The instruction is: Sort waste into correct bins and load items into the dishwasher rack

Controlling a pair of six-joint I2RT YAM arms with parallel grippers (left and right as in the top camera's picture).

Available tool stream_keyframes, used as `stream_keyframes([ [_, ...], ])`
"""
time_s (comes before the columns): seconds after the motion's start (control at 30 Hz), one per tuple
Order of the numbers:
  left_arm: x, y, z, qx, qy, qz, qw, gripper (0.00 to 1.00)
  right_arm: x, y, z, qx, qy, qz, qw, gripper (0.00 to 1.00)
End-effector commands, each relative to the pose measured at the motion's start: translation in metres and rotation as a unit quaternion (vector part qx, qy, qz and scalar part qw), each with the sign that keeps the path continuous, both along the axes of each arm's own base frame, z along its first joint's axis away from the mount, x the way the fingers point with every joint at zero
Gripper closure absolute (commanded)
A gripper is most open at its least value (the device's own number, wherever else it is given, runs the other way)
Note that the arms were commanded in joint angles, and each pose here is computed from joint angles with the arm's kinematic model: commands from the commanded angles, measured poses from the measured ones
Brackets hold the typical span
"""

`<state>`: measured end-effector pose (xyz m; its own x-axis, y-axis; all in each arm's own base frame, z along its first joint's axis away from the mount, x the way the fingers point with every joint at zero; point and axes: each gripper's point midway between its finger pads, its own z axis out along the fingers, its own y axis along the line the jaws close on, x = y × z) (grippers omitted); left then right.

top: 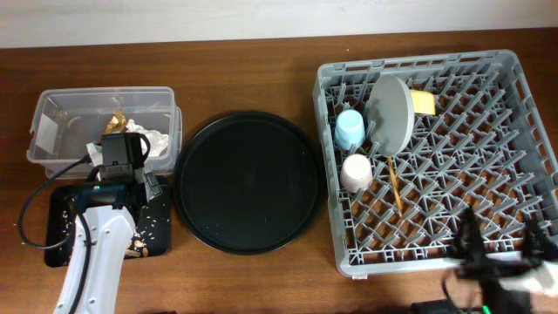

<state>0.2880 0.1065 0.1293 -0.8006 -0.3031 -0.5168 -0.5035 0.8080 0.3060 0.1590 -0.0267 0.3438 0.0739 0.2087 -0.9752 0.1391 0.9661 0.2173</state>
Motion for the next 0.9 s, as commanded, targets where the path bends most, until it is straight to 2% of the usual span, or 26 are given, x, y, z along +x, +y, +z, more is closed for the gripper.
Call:
stream_keyframes([
  [0.0, 0.003, -0.001, 0.004, -0.002, -0.006, -0.001, 1.0, 0.01, 0.035, 0.018, -0.036, -0.001, -0.045, 0.05, 0.998, 0.01],
  [0.07, 0.003, -0.001, 0.004, -0.002, -0.006, -0.001, 1.0, 0.01, 0.057, 0.025, -0.059, -0.005, -0.069, 0.073, 0.995, 0.02],
  [0.17, 0.003, 0.0, 0.004, -0.002, -0.006, -0.001, 1.0, 0.01, 0.073, 0.028, -0.093, -0.004, -0.058, 0.081, 0.995, 0.02],
  [0.47, 0.003, -0.001, 0.004, -0.002, -0.006, -0.001, 1.0, 0.01, 0.087, 0.025, -0.188, 0.004, 0.061, 0.073, 0.995, 0.02],
  [0.87, 0.003, -0.001, 0.004, -0.002, -0.006, -0.001, 1.0, 0.01, 0.087, 0.025, -0.188, 0.004, 0.059, 0.074, 0.996, 0.02],
])
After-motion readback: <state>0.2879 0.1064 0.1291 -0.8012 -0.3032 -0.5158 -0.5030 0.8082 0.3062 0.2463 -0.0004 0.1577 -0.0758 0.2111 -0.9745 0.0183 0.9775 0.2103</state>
